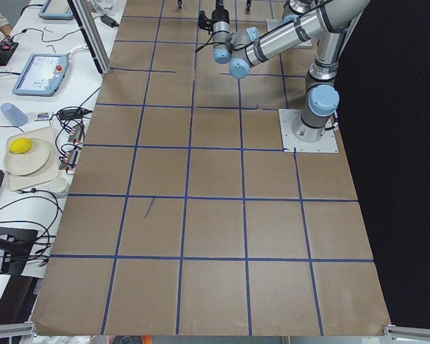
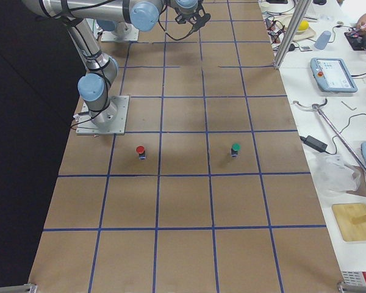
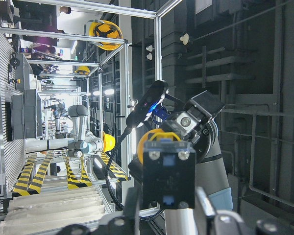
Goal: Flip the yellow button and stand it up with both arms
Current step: 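Open the left gripper and pull back while the right gripper carries the switch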
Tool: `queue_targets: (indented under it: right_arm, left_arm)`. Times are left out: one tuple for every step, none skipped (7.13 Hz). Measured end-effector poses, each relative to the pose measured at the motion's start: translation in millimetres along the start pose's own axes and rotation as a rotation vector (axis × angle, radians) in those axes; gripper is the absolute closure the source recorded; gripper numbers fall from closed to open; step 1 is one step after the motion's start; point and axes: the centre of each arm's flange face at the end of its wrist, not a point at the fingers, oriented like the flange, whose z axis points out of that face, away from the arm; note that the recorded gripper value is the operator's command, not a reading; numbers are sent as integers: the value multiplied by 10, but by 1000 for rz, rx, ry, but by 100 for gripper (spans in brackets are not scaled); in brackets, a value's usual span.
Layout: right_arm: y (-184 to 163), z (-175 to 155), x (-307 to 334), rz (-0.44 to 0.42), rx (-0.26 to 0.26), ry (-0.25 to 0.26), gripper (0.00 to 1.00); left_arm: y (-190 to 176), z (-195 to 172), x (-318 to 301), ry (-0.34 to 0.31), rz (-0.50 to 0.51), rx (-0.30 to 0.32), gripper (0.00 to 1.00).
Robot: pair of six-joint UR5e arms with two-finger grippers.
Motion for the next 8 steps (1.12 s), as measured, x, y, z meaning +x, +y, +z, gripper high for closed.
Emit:
queue_targets:
  right_arm:
    - [-12, -52, -24, -5, 13, -4, 92]
    - [-40, -154, -50, -17, 41, -7, 92]
    - [-121, -313, -53, -51, 81, -10, 92]
    - [-277, -483, 3, -107, 124, -5, 92]
    - [-478, -628, 127, -185, 169, 35, 92]
    - [-670, -723, 303, -291, 208, 122, 92]
    - [-835, -744, 510, -417, 225, 242, 92]
    - [-996, -744, 739, -564, 213, 374, 92]
  left_arm:
    - [-68, 52, 101, -42, -12, -34, 0]
    - [-171, 109, 237, -140, -25, -87, 0]
    - [-289, 153, 399, -272, -26, -135, 0]
    - [-422, 195, 603, -438, -18, -171, 0]
    - [-550, 225, 799, -610, 3, -179, 0]
    - [-655, 246, 962, -774, 42, -165, 0]
    - [-719, 272, 1092, -910, 80, -149, 0]
    - [-754, 317, 1206, -1014, 98, -130, 0]
